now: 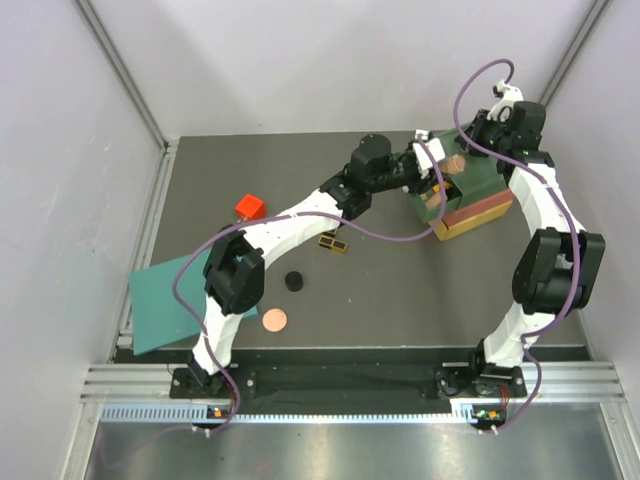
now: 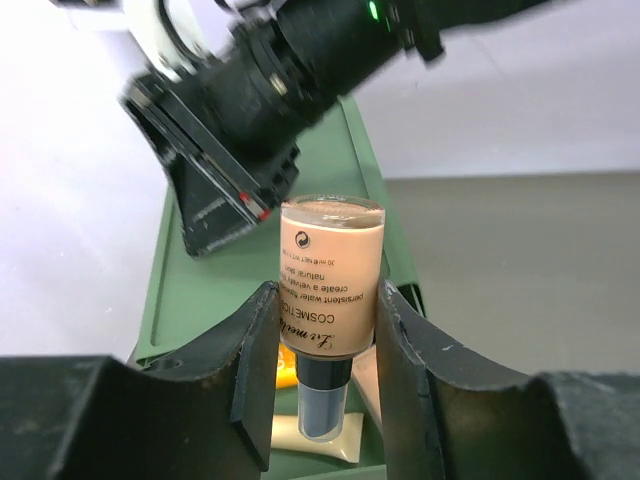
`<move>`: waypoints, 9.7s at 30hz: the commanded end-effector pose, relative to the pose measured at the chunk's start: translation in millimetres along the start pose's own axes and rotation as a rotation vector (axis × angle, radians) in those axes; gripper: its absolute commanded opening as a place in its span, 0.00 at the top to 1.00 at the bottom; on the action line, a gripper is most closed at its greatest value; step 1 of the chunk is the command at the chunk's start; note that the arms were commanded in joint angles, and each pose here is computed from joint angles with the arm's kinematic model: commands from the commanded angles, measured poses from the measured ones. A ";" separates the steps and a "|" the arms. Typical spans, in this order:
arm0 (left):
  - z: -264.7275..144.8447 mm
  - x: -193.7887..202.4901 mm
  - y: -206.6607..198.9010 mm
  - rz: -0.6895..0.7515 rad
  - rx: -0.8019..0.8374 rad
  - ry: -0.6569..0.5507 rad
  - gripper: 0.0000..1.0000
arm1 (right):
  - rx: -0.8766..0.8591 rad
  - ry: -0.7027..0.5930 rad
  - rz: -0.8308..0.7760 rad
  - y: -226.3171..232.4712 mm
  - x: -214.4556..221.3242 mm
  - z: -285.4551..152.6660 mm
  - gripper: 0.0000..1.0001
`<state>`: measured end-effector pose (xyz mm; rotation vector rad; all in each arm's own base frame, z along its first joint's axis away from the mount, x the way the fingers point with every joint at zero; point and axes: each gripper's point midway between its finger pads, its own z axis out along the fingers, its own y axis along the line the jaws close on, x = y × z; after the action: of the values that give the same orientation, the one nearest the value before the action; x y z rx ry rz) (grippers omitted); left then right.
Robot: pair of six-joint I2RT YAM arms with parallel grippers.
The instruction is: Organize the makeup
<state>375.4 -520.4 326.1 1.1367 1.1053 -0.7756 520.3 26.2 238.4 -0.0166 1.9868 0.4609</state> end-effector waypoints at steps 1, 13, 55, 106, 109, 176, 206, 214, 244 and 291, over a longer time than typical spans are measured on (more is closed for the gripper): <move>1.2 -3.0 10.8 0.126 0.002 -0.004 1.00 | 0.089 0.504 0.200 -21.2 156.5 -10.4 0.87; -4.4 34.7 25.1 0.327 -0.050 0.105 0.47 | 0.091 0.499 0.198 -21.3 154.3 -11.7 0.86; -101.7 57.0 11.2 -0.147 -0.075 0.037 0.36 | 0.090 0.511 0.203 -22.6 159.2 -9.5 0.85; 33.6 75.5 6.3 -0.198 0.045 -0.109 0.28 | 0.084 0.511 0.219 -24.7 161.3 -10.8 0.85; 18.9 64.0 16.6 -0.167 0.006 -0.113 0.27 | 0.084 0.508 0.216 -24.8 161.4 -11.4 0.85; 20.1 186.8 19.8 -1.461 -0.162 -0.025 0.38 | 0.076 0.508 0.221 -23.6 163.4 -10.9 0.85; 34.6 170.9 14.3 -1.463 -0.092 -0.076 0.51 | 0.076 0.508 0.219 -23.3 165.3 -12.4 0.84; 38.6 171.2 17.0 -1.447 -0.087 -0.081 0.63 | 0.075 0.508 0.221 -22.8 165.4 -12.8 0.84; -36.8 172.9 0.1 -1.351 -0.139 0.016 1.00 | 0.077 0.514 0.225 -23.3 168.7 -13.2 0.84; -154.0 179.6 4.8 -0.575 -0.183 0.515 0.17 | 0.074 0.526 0.230 -24.5 173.6 -10.7 0.84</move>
<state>402.2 -391.3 156.9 0.6624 1.9214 -1.0208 520.1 25.5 235.3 -0.0312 1.9743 0.4887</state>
